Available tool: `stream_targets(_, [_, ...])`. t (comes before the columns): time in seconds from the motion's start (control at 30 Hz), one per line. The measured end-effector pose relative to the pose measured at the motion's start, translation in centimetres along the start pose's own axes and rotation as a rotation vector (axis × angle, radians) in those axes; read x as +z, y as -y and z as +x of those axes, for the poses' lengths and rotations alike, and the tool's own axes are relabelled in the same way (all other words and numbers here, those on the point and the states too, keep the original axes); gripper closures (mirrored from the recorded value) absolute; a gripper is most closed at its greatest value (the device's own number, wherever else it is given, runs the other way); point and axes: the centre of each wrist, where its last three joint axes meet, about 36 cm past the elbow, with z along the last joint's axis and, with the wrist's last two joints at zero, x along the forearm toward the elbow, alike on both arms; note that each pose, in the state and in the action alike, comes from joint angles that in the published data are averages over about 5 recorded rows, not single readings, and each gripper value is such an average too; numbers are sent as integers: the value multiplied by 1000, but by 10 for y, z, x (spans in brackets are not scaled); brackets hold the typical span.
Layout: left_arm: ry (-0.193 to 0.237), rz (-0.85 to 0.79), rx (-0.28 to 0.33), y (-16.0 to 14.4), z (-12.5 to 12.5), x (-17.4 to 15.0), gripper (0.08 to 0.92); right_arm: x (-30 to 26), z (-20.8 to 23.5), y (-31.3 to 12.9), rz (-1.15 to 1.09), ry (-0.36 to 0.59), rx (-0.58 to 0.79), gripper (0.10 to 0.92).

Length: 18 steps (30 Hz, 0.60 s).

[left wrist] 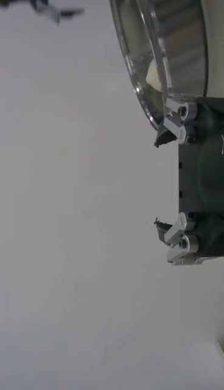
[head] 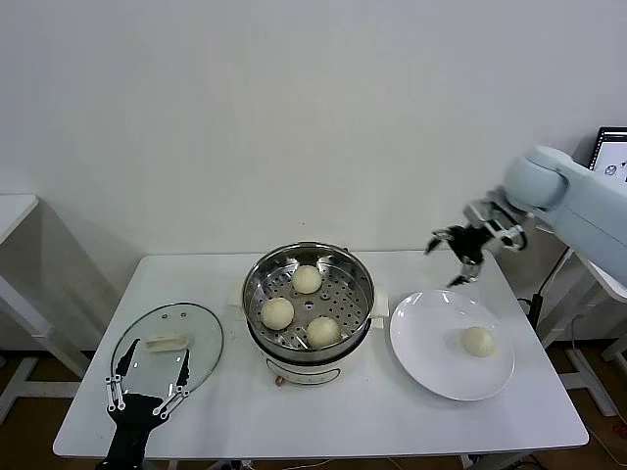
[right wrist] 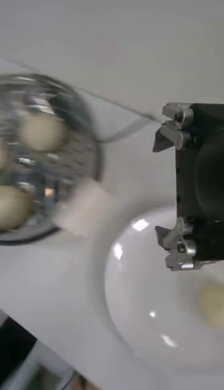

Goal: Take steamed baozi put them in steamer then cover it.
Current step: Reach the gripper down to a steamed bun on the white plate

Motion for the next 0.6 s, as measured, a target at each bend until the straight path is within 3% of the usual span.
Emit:
stream_targets(0.27, [-8, -2, -5, 0, 3, 0, 177, 48, -54, -37, -160, -62, -85, 200])
stream_targets(0.6, [-17, -3, -11, 0, 5, 2, 177, 66, -101, -56, -222, -114, -129, 200])
